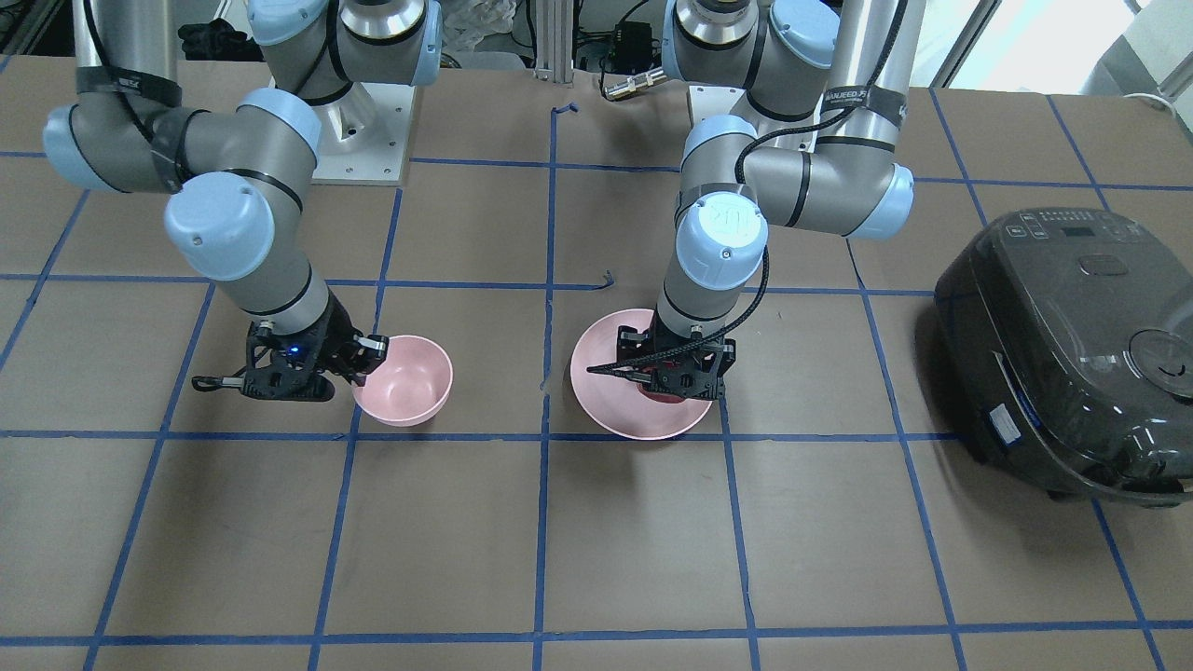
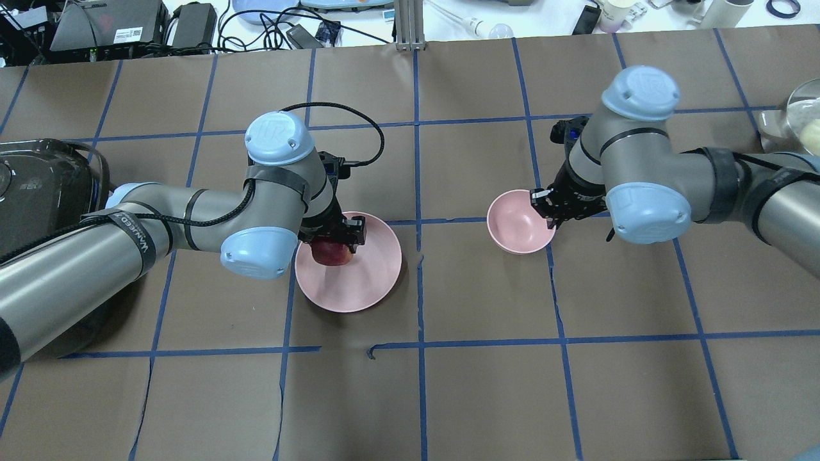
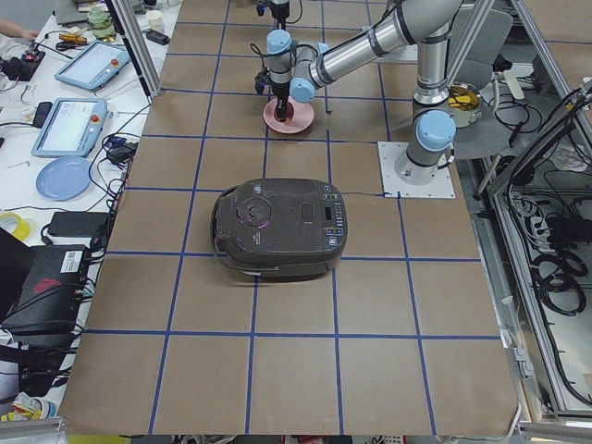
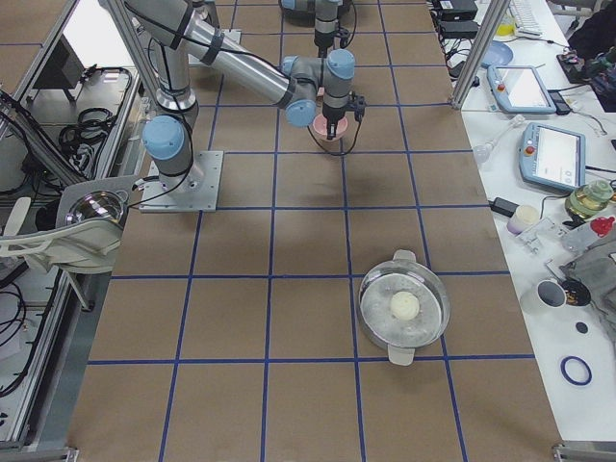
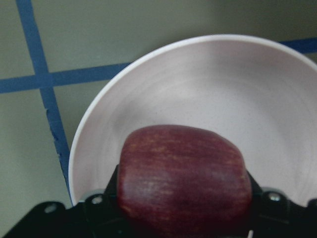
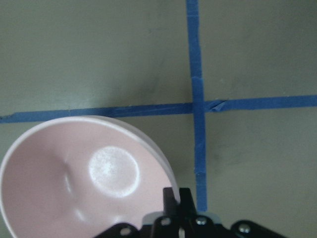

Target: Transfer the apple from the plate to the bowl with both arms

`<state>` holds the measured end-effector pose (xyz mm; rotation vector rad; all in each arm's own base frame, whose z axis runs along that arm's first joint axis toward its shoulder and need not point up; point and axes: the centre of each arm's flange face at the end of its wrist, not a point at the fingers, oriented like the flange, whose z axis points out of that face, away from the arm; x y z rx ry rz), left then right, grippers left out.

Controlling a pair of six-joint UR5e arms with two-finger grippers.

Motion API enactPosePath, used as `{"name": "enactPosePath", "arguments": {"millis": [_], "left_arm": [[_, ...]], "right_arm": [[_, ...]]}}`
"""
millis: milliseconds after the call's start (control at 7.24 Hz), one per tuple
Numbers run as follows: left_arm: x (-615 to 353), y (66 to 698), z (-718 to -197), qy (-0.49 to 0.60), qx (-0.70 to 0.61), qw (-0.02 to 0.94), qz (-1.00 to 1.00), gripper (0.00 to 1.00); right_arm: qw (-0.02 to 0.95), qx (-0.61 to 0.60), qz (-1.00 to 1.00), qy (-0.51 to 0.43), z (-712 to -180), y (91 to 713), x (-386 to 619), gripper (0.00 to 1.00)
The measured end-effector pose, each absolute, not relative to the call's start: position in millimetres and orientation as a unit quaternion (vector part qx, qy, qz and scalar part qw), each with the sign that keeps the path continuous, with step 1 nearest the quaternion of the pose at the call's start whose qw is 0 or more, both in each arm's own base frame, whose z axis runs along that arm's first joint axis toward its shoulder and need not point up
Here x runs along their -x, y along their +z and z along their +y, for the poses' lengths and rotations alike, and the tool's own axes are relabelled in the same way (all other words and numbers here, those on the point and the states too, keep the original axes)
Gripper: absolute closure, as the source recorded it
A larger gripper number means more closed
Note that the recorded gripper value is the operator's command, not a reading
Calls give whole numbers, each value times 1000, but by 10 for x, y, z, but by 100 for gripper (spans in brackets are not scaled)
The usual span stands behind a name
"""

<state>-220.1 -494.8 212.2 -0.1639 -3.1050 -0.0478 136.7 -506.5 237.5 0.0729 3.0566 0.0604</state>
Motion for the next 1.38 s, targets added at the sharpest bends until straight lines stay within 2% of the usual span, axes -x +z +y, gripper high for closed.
{"name": "enactPosePath", "arguments": {"millis": [553, 691, 829, 1382], "left_arm": [[2193, 2219, -4943, -8, 51, 22, -998, 88], [2188, 2233, -4943, -7, 51, 22, -998, 88], [2182, 2240, -4944, -6, 50, 22, -998, 88], [2166, 2287, -4933, -5, 49, 22, -999, 88]], "right_arm": [[62, -10, 997, 44, -4870, 2214, -1655, 100], [65, -10, 997, 49, -4833, 2174, -1663, 95], [65, -10, 996, 52, -4807, 2146, -1666, 2], [56, -7, 998, 37, -4856, 2279, -1633, 0]]}}
